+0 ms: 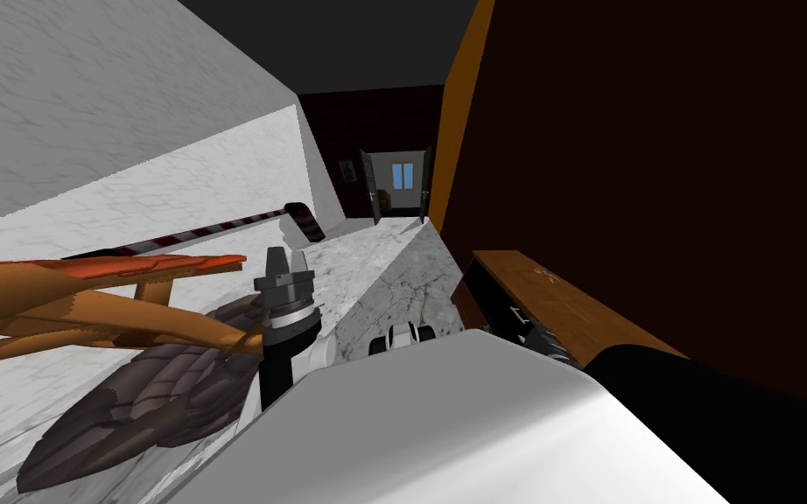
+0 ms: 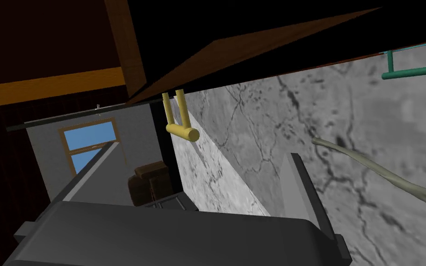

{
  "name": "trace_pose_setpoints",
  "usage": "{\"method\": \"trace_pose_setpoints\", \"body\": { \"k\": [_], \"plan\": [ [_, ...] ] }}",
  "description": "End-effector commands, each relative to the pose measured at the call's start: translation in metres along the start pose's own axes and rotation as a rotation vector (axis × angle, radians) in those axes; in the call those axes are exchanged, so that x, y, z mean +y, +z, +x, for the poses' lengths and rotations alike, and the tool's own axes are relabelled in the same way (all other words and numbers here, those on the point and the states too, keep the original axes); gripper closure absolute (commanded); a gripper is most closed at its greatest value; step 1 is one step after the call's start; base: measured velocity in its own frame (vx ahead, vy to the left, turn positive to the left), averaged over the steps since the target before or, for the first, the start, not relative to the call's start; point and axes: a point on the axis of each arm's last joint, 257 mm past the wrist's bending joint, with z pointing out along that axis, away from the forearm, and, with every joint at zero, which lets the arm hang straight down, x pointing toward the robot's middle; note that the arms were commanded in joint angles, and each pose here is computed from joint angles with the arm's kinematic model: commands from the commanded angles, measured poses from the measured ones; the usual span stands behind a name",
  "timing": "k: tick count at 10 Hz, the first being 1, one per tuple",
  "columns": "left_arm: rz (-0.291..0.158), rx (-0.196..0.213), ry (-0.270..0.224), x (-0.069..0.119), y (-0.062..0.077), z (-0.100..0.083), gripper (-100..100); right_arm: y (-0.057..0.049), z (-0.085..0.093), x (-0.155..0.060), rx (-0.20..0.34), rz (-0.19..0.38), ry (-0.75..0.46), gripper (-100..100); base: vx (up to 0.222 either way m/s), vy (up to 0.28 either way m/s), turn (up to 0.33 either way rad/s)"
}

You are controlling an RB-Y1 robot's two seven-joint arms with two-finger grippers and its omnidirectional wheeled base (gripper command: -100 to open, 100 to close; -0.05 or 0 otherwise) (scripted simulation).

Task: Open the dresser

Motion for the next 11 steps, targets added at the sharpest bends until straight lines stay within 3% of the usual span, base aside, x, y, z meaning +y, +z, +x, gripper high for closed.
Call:
{"method": "trace_pose_setpoints", "body": {
  "k": [1, 3, 4, 5, 11],
  "plan": [
    [0.0, 0.0, 0.0, 0.0, 0.0, 0.0, 0, -0.007, 0.023, 0.01, 0.034, -0.038, -0.106, -100, 0.086, 0.017, 0.076],
    [0.0, 0.0, 0.0, 0.0, 0.0, 0.0, 0, 0.003, 0.016, 0.012, 0.035, -0.032, -0.088, -100, 0.031, -0.018, 0.026],
    [0.0, 0.0, 0.0, 0.0, 0.0, 0.0, 0, 0.0, 0.017, 0.011, 0.033, -0.031, -0.087, -100, 0.018, -0.028, 0.018],
    [0.0, 0.0, 0.0, 0.0, 0.0, 0.0, 0, 0.0, 0.017, 0.011, 0.033, -0.031, -0.088, 100, 0.0, 0.0, 0.0],
    [0.0, 0.0, 0.0, 0.0, 0.0, 0.0, 0, -0.004, 0.058, 0.008, 0.166, -0.035, -0.011, 100, -0.071, 0.125, 0.251]
  ]
}}
